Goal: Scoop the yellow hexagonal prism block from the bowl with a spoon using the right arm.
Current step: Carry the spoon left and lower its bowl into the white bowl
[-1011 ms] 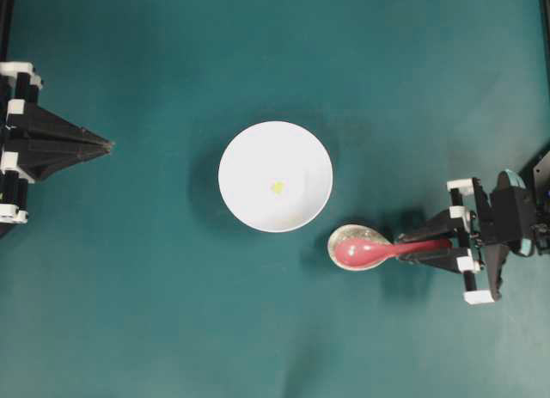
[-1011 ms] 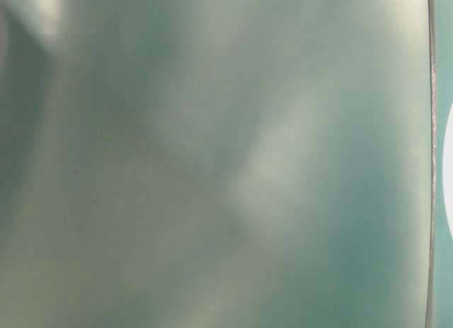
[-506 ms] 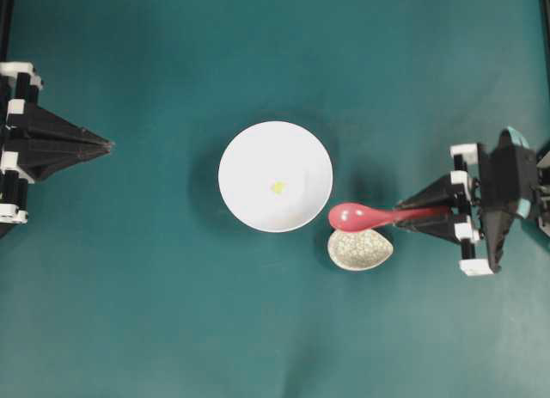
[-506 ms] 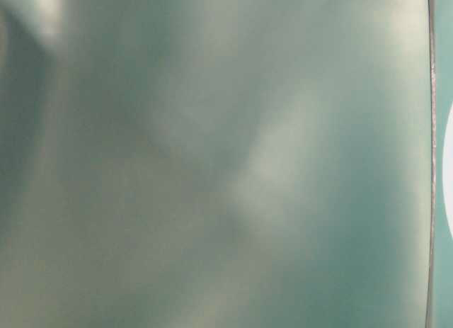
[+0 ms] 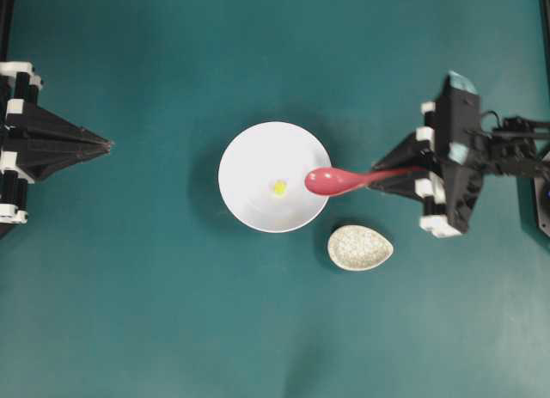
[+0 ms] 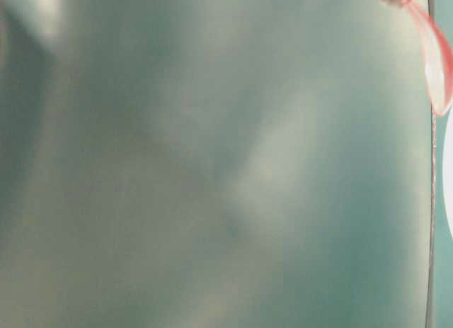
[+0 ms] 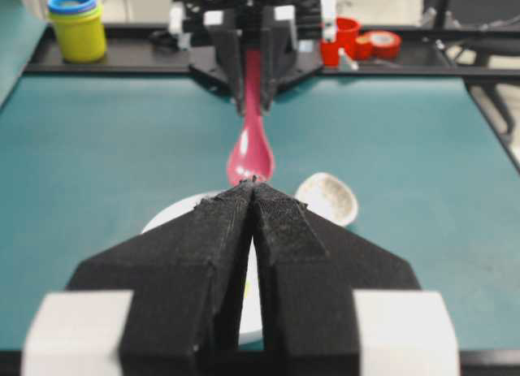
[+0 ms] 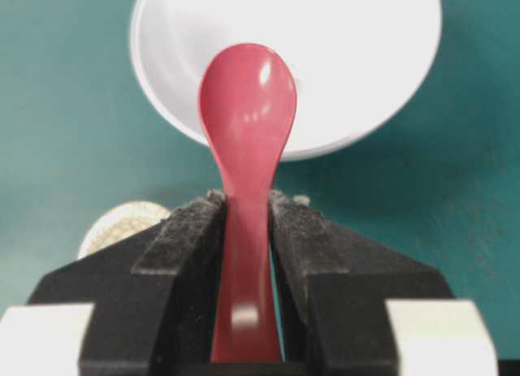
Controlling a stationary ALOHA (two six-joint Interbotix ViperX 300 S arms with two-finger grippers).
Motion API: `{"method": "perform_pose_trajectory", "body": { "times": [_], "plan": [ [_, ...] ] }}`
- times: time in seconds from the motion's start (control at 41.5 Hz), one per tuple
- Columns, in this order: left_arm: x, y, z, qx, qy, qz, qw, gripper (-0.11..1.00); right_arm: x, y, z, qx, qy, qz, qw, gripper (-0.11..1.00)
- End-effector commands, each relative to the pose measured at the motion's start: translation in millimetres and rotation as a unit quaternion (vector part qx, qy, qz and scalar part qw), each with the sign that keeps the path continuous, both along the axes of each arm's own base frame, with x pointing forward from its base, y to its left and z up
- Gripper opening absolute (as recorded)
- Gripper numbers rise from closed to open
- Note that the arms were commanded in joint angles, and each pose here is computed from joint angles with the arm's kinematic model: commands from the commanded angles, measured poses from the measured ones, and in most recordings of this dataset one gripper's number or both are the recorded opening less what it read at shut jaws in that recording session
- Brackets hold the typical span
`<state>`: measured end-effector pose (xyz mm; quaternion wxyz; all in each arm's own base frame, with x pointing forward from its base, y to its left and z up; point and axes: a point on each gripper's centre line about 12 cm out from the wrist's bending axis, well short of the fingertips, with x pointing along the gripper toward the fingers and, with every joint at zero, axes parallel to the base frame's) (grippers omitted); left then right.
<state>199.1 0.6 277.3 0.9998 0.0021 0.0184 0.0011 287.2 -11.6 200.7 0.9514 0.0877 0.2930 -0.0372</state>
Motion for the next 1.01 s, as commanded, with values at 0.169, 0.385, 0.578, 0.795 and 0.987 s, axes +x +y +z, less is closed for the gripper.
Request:
{"method": "perform_pose_trajectory", "body": {
  "times": [0.169,0.385,0.578,0.795,0.987],
  "plan": [
    [2.3,-0.1,6.4,-0.001,-0.011,0.000,0.9999,0.01,28.2,-13.9,19.6,0.031,0.067,0.013,0.9972,0.24],
    [2.6,0.0,6.0,-0.002,-0.008,0.000,1.0000,0.01,50.0,-22.5,25.4,0.058,0.128,0.028,0.9896,0.24],
    [2.5,-0.1,5.2,-0.001,-0.006,0.000,1.0000,0.01,69.0,-26.2,25.8,0.068,0.168,0.045,0.9824,0.24],
    [2.5,0.0,5.0,-0.002,-0.005,0.000,1.0000,0.01,84.8,-28.9,24.3,0.069,0.197,0.052,0.9766,0.24],
    [2.2,0.0,5.3,-0.002,-0.006,0.000,1.0000,0.01,84.5,-31.5,20.2,0.066,0.220,0.041,0.9725,0.24]
  ]
}}
